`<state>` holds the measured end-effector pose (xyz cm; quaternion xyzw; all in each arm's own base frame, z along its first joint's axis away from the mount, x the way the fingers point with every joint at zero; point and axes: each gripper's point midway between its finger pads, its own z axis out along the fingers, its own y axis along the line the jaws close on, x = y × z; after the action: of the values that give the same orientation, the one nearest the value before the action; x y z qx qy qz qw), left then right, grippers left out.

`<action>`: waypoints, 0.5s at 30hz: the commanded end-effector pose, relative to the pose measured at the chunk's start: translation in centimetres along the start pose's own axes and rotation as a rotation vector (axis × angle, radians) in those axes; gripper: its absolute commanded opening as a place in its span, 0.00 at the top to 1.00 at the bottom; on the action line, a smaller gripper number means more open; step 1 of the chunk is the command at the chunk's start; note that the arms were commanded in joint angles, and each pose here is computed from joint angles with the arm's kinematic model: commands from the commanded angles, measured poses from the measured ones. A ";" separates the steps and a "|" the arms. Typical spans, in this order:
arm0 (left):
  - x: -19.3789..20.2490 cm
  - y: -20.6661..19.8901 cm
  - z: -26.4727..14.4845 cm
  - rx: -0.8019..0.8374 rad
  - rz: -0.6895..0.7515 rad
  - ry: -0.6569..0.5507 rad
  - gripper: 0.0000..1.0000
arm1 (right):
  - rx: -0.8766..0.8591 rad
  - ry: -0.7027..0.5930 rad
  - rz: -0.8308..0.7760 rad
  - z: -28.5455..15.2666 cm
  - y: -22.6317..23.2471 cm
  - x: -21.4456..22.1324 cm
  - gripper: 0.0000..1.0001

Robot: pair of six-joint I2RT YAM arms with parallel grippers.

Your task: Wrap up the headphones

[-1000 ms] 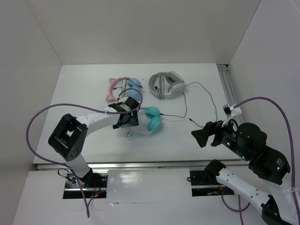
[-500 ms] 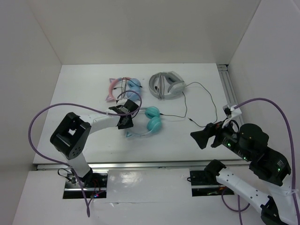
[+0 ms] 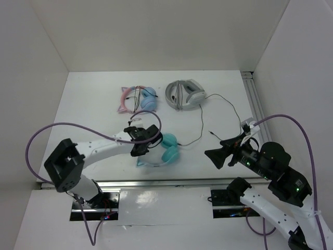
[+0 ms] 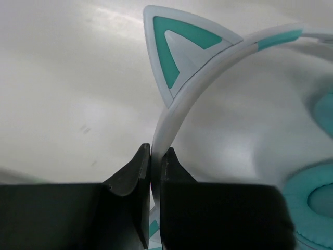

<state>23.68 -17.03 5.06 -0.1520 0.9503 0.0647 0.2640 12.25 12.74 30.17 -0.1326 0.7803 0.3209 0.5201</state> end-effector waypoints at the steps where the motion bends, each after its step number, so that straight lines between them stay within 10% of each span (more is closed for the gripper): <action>1: -2.5 5.6 -7.8 -0.144 -0.041 -0.122 1.00 | -0.134 -0.148 0.011 1.1 2.2 -2.3 0.00; 15: -11.8 12.9 -21.7 0.170 -0.011 -0.307 1.00 | -0.241 -0.342 0.043 8.8 2.6 -3.5 0.00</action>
<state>18.29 -6.61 28.99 -0.1731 0.8924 -0.0127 0.4166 17.67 18.52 26.41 -0.1142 0.7255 0.3938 0.5527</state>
